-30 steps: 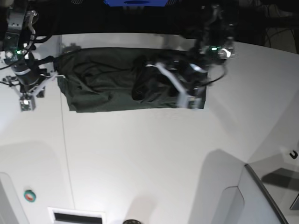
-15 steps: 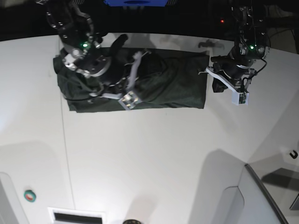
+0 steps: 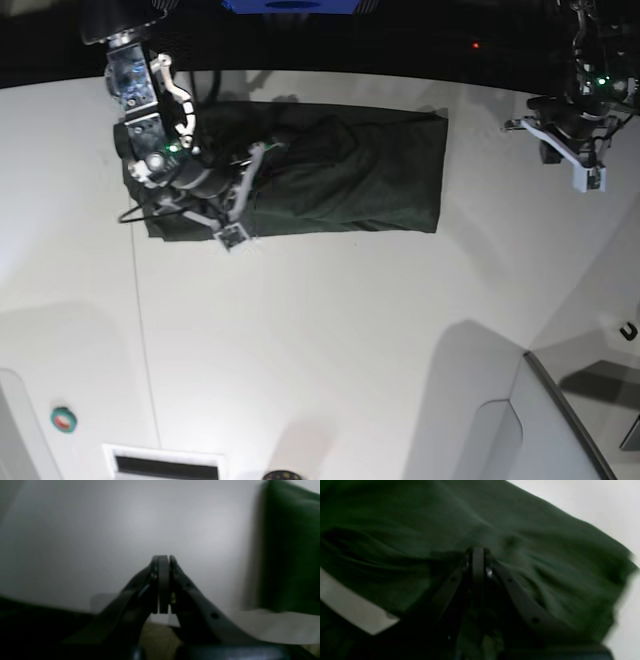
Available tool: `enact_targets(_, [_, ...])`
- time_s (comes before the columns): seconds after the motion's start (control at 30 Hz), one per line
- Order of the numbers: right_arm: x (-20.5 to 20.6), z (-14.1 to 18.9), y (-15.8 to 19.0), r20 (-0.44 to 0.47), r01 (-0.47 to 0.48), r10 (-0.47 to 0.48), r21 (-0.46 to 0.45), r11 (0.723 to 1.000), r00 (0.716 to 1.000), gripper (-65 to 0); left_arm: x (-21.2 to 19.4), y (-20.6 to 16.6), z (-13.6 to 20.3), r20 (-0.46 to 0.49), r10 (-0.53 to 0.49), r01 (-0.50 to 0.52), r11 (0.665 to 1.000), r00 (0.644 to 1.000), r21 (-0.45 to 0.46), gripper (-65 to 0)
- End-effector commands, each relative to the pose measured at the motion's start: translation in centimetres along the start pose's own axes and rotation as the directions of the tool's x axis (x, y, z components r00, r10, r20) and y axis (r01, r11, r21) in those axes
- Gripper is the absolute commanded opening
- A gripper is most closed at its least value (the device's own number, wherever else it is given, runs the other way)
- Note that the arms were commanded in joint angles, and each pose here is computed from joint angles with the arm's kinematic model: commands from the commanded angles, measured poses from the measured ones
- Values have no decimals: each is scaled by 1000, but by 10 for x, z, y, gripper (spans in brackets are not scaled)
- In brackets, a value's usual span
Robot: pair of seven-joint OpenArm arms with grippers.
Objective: Layout the t-shirt on the table in an organized manner, then fold the t-shirt properly
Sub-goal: 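Fold the other strip end with the right gripper toward the center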
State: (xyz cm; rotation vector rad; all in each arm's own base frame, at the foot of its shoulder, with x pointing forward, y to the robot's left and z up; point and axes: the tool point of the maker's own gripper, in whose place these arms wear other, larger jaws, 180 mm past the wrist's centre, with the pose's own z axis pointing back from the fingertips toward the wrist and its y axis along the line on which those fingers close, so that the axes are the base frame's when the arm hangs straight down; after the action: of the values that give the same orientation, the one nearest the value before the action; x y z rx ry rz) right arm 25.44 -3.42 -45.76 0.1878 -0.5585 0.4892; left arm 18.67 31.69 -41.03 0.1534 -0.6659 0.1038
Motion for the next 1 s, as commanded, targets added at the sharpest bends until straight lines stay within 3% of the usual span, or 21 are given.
enact_targets(0.0, [16,9,0,64,-3,3,2,1000,998,-650,5,8,2,35,-4,4,1000,999,13,-650])
enact_targets(0.17, [21,35,11,98,-23,23,3,1000,995,-650,-4,9,-4,62,-54,55,998,997,-6,-650])
enact_targets(0.43, [49,24,110,135,-206,182,196,959,974,-650,-11,10,-6,75,-50,51,999,996,-7,-650])
enact_targets(0.67, [62,-9,122,83,-194,179,229,954,980,-650,-14,12,-6,68,-44,44,999,997,-1,-650])
enact_targets(0.77, [46,-20,119,27,-182,181,234,955,983,-650,-18,14,-5,58,-46,46,999,997,2,-650])
enact_targets(0.97, [7,-10,99,-26,-146,155,206,968,988,-650,-17,15,-5,61,-47,46,999,997,4,-650])
